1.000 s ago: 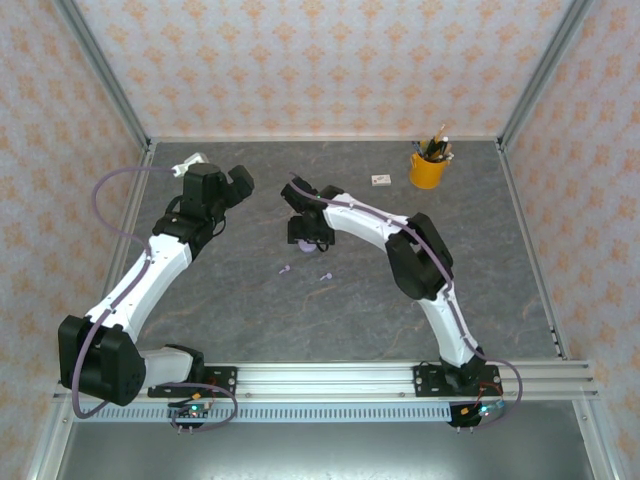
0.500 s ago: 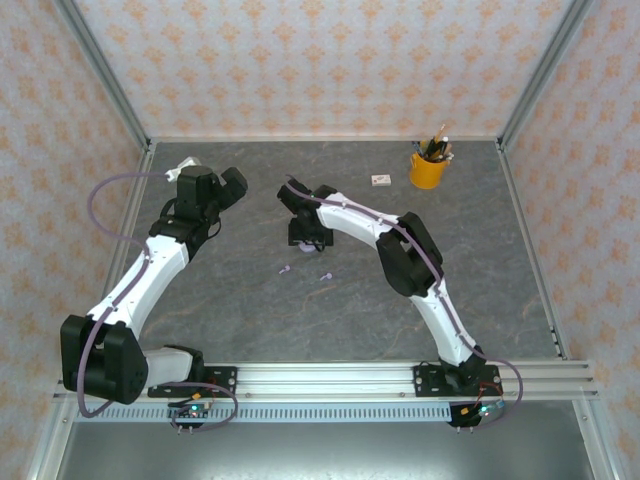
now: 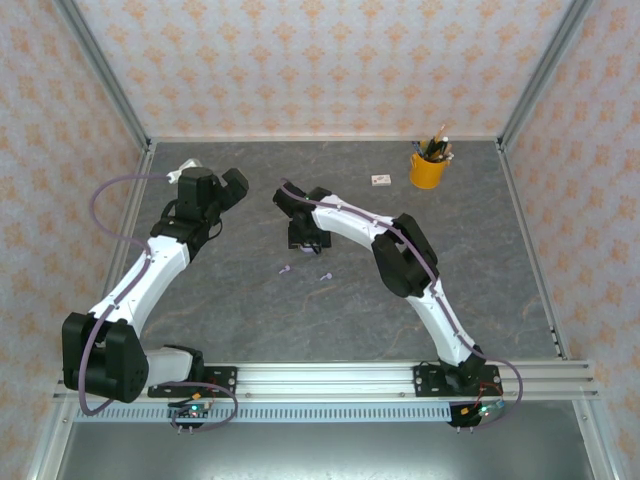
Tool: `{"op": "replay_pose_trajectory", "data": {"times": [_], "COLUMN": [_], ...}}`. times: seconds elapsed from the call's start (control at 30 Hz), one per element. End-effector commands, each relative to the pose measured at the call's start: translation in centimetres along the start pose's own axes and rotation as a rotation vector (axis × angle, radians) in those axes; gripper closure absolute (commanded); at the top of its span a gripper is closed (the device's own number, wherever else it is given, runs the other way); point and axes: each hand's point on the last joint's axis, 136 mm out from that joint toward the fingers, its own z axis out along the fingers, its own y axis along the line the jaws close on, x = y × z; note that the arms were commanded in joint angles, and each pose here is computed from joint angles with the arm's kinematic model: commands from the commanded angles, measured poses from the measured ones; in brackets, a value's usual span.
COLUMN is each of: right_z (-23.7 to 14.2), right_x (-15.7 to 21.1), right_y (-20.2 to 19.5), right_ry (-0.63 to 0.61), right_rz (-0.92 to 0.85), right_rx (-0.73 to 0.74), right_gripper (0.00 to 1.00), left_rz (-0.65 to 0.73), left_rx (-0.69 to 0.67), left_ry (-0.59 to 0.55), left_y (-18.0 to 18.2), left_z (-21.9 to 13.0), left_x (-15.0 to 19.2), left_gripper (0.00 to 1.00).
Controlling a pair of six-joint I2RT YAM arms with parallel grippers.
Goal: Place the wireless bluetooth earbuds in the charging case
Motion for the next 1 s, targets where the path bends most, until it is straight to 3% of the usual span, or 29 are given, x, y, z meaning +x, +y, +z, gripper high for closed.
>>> {"op": "replay_pose_trajectory", "data": {"times": [0.0, 0.47, 0.7, 0.97], "right_z": [1.0, 1.3, -1.3, -4.9], "right_x": [1.1, 1.4, -0.5, -3.4], "right_y": [-0.7, -0.3, -0.6, -2.8], "right_ry": [0.036, 0.035, -0.063, -0.166], "right_rz": [-0.005, -0.007, 0.056, 0.234], "right_rx": [0.055, 0.080, 0.052, -0.066], "right_gripper": [0.38, 0.52, 0.56, 0.56], "left_rz": [-0.021, -0.027, -0.030, -0.042], "left_rx": [0.007, 0.014, 0.060, 0.205], "left_ry": [-0.009, 0.016, 0.042, 0.077], "left_y": [0.1, 0.3, -0.4, -2.3], "left_z": [0.3, 0.7, 1.1, 1.2], "left_x": [-0.2, 0.6, 1.3, 2.6], "left_gripper": [0.00, 0.00, 0.00, 0.00]}}
